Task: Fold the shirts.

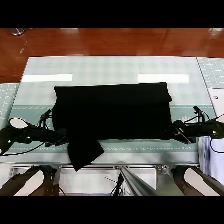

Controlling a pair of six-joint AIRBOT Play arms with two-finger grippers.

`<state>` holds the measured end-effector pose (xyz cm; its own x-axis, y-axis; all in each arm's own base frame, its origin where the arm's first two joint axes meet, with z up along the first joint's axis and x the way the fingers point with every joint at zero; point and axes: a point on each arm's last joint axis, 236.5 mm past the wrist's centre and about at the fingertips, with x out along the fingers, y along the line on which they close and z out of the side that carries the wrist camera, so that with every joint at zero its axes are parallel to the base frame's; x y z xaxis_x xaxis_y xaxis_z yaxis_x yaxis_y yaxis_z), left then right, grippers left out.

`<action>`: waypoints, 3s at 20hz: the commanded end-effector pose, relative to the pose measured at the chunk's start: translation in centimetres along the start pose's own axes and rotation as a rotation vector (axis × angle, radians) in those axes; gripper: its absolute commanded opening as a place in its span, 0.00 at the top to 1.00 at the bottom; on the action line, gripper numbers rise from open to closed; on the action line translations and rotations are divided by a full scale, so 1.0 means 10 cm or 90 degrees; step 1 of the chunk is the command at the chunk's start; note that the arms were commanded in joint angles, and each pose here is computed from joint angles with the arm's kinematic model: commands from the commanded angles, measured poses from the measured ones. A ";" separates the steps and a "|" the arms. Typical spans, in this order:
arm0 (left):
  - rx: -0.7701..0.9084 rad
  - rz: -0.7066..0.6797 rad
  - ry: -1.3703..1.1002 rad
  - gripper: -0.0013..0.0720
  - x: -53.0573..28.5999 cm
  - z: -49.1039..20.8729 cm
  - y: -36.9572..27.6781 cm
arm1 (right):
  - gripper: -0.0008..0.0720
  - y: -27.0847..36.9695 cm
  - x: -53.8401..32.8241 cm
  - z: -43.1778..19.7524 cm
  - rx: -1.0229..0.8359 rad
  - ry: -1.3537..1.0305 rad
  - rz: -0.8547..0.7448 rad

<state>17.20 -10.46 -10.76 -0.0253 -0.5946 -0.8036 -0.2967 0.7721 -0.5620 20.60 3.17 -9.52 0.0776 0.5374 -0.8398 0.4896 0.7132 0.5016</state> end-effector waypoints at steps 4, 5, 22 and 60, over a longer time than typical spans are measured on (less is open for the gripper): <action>0.000 0.000 0.000 0.94 0.00 0.00 0.00 | 0.14 0.10 0.08 0.11 0.004 -0.012 0.038; 0.000 0.000 0.000 0.94 0.00 0.00 0.00 | 0.14 0.10 0.08 0.12 0.004 -0.014 0.038; 0.084 -0.025 -0.140 0.94 -0.73 0.73 -0.45 | 0.96 0.67 -0.65 0.78 -0.163 -0.138 0.065; 0.022 -0.053 -0.316 0.02 -1.41 1.58 -0.40 | 0.14 0.76 -0.16 2.36 -0.090 -0.088 0.153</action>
<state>35.11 1.90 -0.55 0.3782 -0.4416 -0.8136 -0.2934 0.7764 -0.5578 44.39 -5.14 -8.11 0.3221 0.5849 -0.7444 0.3332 0.6660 0.6674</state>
